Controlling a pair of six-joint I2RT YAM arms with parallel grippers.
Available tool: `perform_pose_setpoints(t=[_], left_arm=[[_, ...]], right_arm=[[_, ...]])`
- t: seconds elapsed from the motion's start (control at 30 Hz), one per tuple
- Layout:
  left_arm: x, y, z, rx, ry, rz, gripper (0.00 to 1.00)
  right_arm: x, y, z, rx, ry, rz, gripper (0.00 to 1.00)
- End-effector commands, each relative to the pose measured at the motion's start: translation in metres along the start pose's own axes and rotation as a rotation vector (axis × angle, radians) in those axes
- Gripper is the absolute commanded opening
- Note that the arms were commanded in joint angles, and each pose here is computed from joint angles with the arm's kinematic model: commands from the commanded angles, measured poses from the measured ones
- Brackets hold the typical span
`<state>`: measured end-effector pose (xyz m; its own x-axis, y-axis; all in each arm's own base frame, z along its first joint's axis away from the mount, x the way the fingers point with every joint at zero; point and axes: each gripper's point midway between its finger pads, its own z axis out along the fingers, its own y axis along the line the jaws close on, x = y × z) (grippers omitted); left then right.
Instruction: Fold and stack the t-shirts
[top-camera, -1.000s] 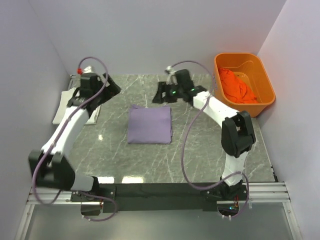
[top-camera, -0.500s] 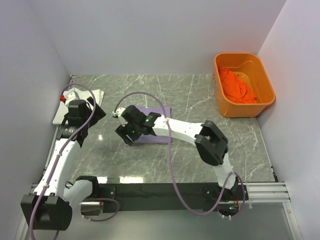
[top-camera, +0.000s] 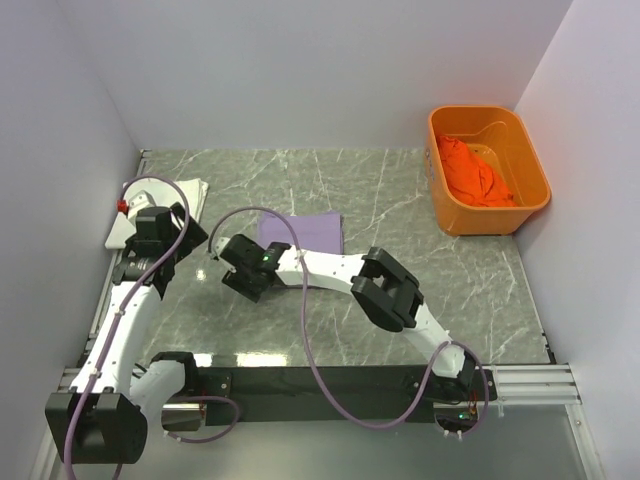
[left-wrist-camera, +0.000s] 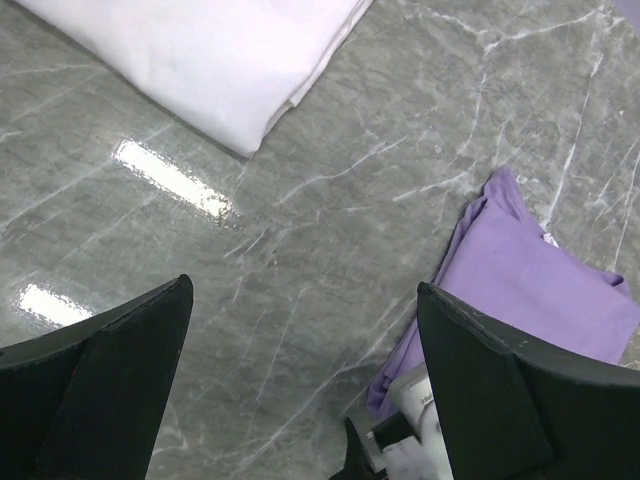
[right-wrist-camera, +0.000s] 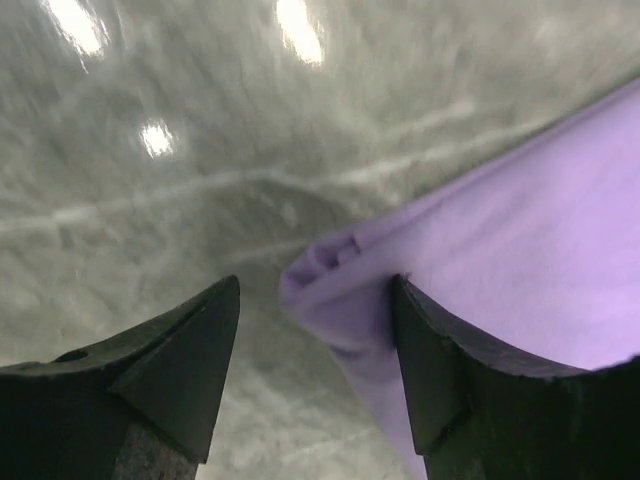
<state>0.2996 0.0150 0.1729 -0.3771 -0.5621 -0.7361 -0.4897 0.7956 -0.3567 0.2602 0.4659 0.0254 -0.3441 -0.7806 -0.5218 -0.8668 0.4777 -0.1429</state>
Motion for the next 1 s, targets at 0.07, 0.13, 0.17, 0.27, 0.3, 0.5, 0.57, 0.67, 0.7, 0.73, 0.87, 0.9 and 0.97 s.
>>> perform_pose_setpoints(t=[0.07,0.13,0.17,0.27,0.3,0.5,0.57,0.67,0.7,0.73,0.87,0.9,0.97], left_arm=[[-0.002,-0.001,0.002,0.001,-0.001,-0.014,1.0],[0.0,-0.001,0.003,0.002,0.003,-0.015,1.0],[0.0,-0.002,0.003,0.005,0.002,-0.017,0.99],[0.003,-0.003,0.006,0.012,0.016,-0.015,1.0],[0.005,-0.004,0.008,0.017,0.022,-0.015,0.99],[0.015,-0.008,0.015,0.036,0.061,-0.023,1.0],[0.02,-0.015,0.016,0.072,0.087,-0.032,0.99],[0.03,-0.022,0.021,0.108,0.128,-0.06,0.99],[0.041,-0.026,0.022,0.136,0.171,-0.071,0.99],[0.043,-0.031,0.024,0.155,0.178,-0.094,0.99],[0.067,-0.053,0.028,0.264,0.297,-0.17,1.0],[0.072,-0.062,0.031,0.301,0.328,-0.209,0.99],[0.078,-0.072,0.034,0.344,0.358,-0.239,0.99]], right_arm=[[0.008,-0.007,0.015,0.136,0.043,-0.072,0.64],[0.015,-0.011,0.02,0.16,0.065,-0.07,0.55],[0.017,-0.013,0.02,0.166,0.067,-0.071,0.51],[0.014,-0.018,0.015,0.167,0.046,-0.045,0.33],[0.014,-0.025,0.011,0.171,0.039,-0.025,0.29],[0.006,-0.042,-0.016,0.133,-0.054,0.078,0.0],[-0.002,-0.048,-0.026,0.101,-0.1,0.117,0.0],[-0.015,-0.058,-0.046,0.063,-0.171,0.179,0.0],[-0.016,-0.059,-0.056,0.046,-0.195,0.226,0.0],[-0.018,-0.06,-0.061,0.03,-0.214,0.243,0.0],[-0.028,-0.07,-0.077,-0.022,-0.297,0.321,0.0],[-0.029,-0.069,-0.08,-0.06,-0.31,0.338,0.0],[-0.028,-0.067,-0.08,-0.08,-0.31,0.347,0.0]])
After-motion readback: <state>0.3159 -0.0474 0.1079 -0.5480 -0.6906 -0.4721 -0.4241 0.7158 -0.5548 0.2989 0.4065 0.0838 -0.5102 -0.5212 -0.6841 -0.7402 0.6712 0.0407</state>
